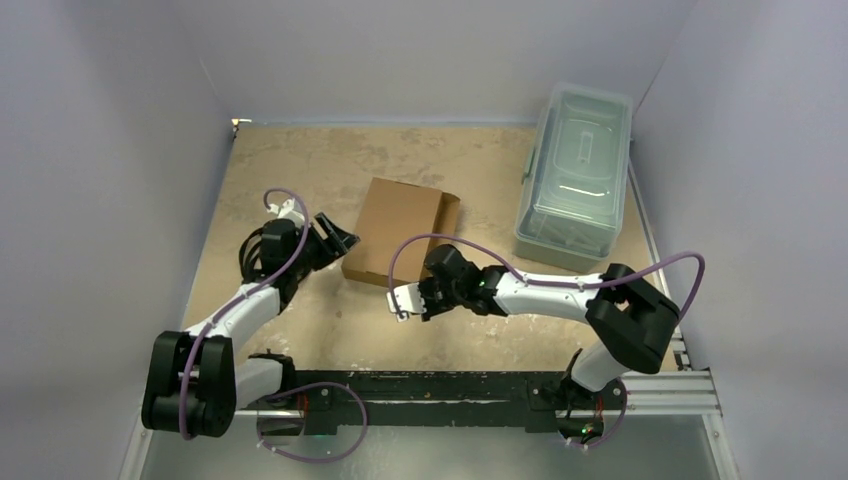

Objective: Fold the paper box

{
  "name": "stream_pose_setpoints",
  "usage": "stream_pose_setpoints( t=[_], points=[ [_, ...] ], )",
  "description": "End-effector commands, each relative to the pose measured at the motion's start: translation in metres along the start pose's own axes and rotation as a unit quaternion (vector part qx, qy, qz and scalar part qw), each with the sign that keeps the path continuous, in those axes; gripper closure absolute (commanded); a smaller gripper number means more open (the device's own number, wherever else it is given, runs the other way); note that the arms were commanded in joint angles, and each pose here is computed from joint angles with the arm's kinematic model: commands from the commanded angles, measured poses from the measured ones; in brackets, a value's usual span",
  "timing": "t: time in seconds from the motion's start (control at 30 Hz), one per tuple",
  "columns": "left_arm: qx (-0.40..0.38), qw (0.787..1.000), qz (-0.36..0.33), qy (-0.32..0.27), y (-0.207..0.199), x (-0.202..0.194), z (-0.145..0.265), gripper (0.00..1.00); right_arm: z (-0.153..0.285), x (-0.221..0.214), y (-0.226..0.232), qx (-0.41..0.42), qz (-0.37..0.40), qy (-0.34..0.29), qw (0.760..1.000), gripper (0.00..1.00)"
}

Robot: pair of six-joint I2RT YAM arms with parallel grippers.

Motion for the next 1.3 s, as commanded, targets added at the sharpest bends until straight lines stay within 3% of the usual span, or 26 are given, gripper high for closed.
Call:
stream_pose_setpoints(
  t=[0.0,0.77,1.27],
  points=[
    [-0.014,1.0,0.017,-0.006,-0.005,-0.002,0.004,0.34,0.008,-0.003,-0.004,-0.004,-0.001,-0.01,1.0,0.98],
    [-0.031,0.999,0.017,0.03,-0.007,-0.019,-0.005,0.36,0.021,-0.03,-0.012,0.001,-0.054,-0.007,0.999,0.97],
    [0.013,0.999,0.015,0.048,0.012,-0.035,-0.017,0.58,0.02,-0.034,-0.013,0.007,-0.087,-0.018,0.996,0.96]
  ],
)
Point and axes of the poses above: each gripper's point midway between its finger pads, its own z axis back along the fingers, its own y axis along the line the jaws close on, x = y × z, the point moved 4 cm from there along z, back along the fingers, and after that the axes turned 7 degrees about z, right-handed, at the moved point
